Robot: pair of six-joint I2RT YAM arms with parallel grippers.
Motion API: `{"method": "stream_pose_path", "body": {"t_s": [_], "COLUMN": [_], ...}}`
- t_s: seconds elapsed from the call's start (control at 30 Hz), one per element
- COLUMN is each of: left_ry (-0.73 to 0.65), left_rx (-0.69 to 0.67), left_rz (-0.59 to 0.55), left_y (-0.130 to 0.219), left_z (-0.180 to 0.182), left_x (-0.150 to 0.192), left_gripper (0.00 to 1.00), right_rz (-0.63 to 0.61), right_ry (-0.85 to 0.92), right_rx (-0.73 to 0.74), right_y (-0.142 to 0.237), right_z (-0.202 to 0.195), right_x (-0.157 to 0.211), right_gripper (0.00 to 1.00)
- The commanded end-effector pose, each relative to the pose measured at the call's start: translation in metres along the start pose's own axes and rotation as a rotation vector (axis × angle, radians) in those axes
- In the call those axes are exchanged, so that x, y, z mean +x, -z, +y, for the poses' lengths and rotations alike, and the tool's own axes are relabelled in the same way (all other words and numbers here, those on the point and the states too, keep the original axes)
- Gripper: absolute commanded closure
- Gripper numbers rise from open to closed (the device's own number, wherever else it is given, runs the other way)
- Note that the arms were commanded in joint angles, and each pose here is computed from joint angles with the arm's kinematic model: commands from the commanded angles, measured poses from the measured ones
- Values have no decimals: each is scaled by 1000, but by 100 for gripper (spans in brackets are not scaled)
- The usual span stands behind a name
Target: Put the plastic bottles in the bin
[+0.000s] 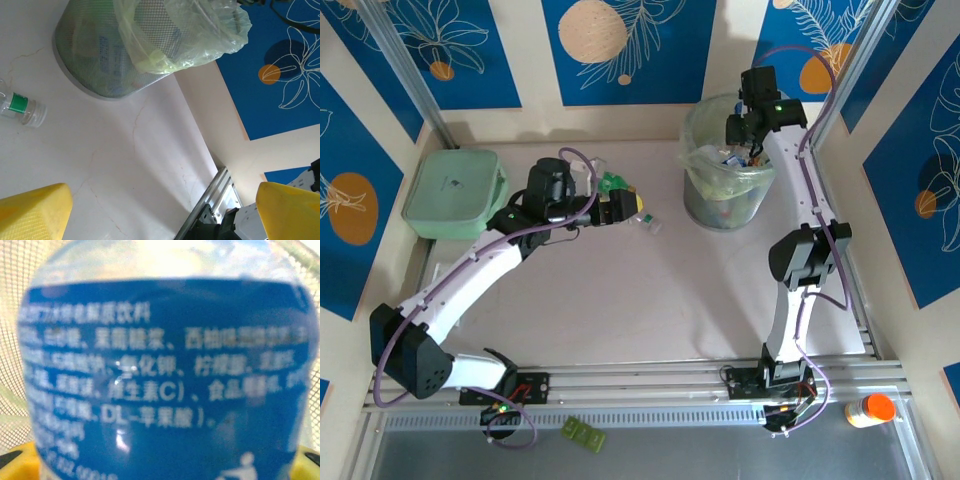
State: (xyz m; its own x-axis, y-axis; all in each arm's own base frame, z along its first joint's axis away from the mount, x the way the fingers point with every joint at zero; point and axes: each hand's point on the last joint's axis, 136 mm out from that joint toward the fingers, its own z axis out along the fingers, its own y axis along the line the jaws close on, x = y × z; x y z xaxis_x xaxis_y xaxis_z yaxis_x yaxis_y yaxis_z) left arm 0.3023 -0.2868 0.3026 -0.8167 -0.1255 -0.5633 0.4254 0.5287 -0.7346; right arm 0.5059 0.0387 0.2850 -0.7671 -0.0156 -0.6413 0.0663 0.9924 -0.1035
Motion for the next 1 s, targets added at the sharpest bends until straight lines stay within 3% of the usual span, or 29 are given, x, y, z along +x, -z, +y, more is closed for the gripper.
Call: {"method": "stream_pose_path", "body": {"t_s": [0.0,0.17,0.5,0.77,0.97], "left_ry": [0,7,6,-24,-39], "left_rx": [43,49,39,-2,-86], "left_rz": [-17,-18,-33,-57,-105], "left_y": [4,5,7,14,27], "left_z": [-7,-6,-3,0,5], "left_x": [-6,-8,-12,-17,-25], "left_gripper": [6,6,6,5,3], "right_rz": [-13,-21,-57,-186,-264], "right_ry": [15,7,-27,-49,-83], "right_rx": [12,53,28,-11,-70], "right_y": [6,10,27,82,132], "right_z": [-3,-12,-15,-12,-7], "right_x": [-2,-3,-12,-35,-34], "right_gripper": [37,23,20,7,8]}}
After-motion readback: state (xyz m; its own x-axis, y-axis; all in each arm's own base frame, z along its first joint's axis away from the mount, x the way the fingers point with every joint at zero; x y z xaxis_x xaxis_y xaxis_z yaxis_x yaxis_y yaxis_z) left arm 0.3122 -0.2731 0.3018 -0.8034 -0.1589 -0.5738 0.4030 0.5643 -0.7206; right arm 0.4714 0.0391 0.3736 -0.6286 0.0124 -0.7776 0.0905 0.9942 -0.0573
